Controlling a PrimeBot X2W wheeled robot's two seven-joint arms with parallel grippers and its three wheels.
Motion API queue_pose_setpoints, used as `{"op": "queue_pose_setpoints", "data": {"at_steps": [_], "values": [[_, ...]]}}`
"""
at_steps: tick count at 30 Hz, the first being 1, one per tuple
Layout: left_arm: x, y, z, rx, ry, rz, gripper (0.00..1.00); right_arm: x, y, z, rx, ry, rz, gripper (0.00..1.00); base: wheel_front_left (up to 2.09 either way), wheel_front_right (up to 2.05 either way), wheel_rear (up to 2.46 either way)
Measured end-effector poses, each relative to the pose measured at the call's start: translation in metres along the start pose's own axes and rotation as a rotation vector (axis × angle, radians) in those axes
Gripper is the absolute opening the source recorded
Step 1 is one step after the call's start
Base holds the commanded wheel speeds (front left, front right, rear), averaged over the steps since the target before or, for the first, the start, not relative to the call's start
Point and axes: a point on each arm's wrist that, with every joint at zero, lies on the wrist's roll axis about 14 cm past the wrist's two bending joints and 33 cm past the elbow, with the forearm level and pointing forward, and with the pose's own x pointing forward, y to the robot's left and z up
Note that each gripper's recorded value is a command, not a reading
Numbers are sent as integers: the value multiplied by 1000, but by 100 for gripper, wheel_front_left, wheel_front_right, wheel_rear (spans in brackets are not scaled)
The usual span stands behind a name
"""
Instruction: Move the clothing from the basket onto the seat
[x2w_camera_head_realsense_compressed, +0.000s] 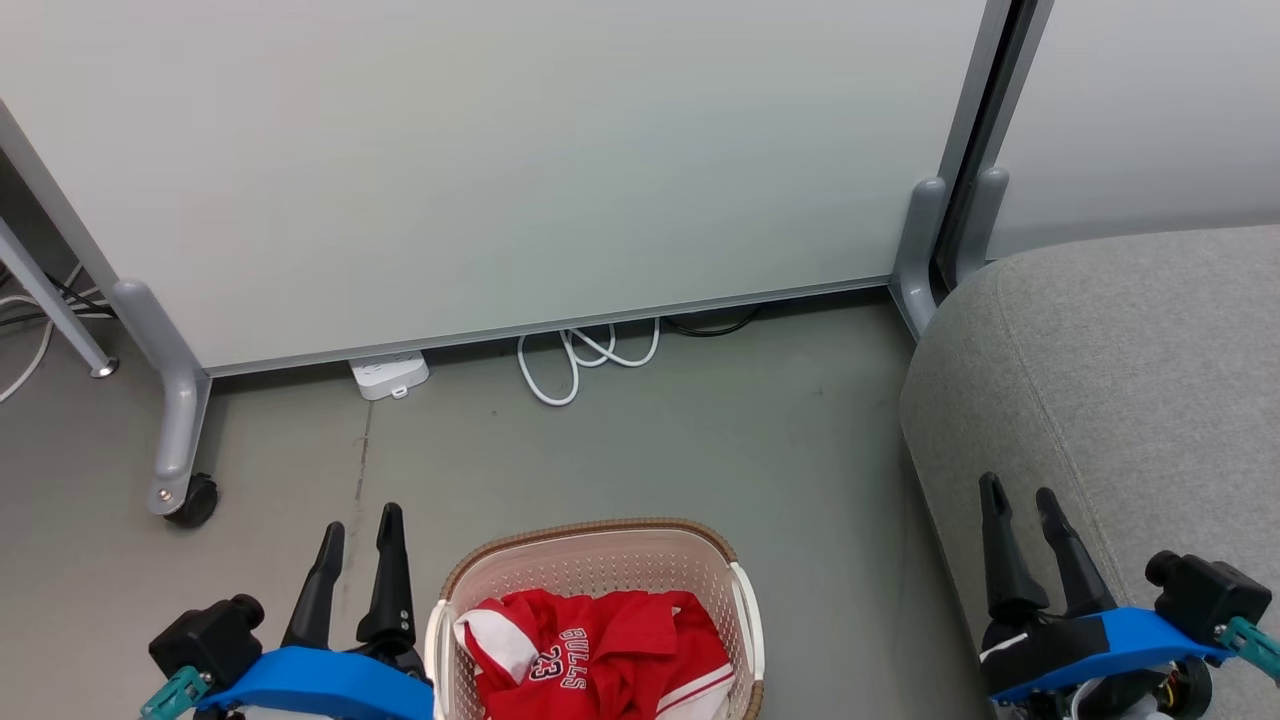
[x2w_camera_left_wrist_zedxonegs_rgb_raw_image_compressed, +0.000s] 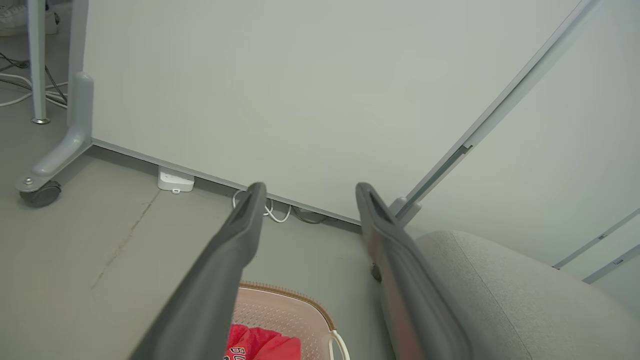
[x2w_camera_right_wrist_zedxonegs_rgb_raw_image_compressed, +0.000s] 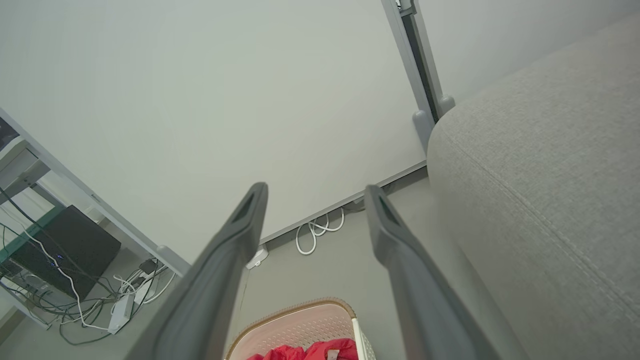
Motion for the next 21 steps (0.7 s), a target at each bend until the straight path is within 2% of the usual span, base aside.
{"op": "queue_pose_setpoints", "data": {"at_steps": [21], "values": [[0, -10, -2, 182, -21, -39, 100, 1, 7, 7, -218, -24, 35, 100, 0, 0, 0]]}}
